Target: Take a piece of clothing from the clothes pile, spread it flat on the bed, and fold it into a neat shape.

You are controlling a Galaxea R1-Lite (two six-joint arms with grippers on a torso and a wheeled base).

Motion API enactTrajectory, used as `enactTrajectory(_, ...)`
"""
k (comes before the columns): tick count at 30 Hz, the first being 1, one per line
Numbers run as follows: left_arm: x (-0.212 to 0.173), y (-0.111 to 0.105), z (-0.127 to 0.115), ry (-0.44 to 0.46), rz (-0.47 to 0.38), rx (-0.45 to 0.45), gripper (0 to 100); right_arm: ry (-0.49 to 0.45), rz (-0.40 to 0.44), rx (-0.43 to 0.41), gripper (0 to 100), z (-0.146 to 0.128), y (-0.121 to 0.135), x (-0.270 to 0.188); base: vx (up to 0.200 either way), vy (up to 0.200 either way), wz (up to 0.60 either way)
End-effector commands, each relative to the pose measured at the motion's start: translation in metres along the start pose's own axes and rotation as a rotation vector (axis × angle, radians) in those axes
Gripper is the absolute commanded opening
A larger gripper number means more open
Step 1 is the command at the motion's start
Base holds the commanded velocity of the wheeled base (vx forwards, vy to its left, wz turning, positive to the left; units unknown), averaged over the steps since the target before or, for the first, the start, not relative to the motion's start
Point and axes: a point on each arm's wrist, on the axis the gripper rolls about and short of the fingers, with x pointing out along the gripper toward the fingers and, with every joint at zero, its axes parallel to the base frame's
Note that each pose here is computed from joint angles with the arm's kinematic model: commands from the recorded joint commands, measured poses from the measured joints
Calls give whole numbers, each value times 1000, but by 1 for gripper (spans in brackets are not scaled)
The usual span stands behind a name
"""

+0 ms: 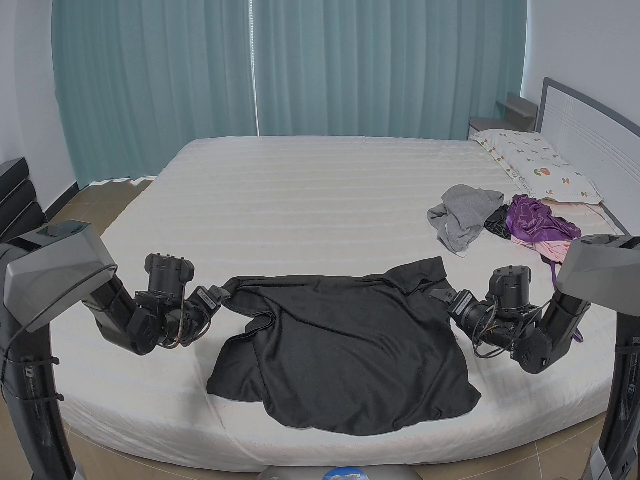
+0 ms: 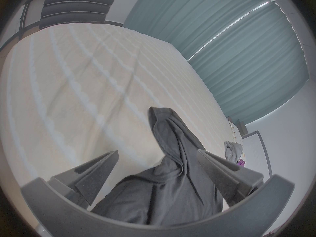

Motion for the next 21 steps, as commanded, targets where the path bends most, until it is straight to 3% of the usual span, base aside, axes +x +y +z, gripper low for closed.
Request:
enactTrajectory(1,-42,0,-2,-14,-33,-33,100,-3,16,30,100,-1,-1,-30,0,0,0)
enactTrajectory(6,-61,12,-17,20,-14,-29,100,-8,25,45,100,-5,-6,-46,0,0,0)
enactTrajectory(13,-66,20,-22,-2,-67,-27,100,-4,24,45,100,-10,-10,-51,0,0,0)
enactTrajectory(21,-68,22,-23,-1,-68,-28,100,-5,23,45,100,-10,-10,-51,-25,0,0)
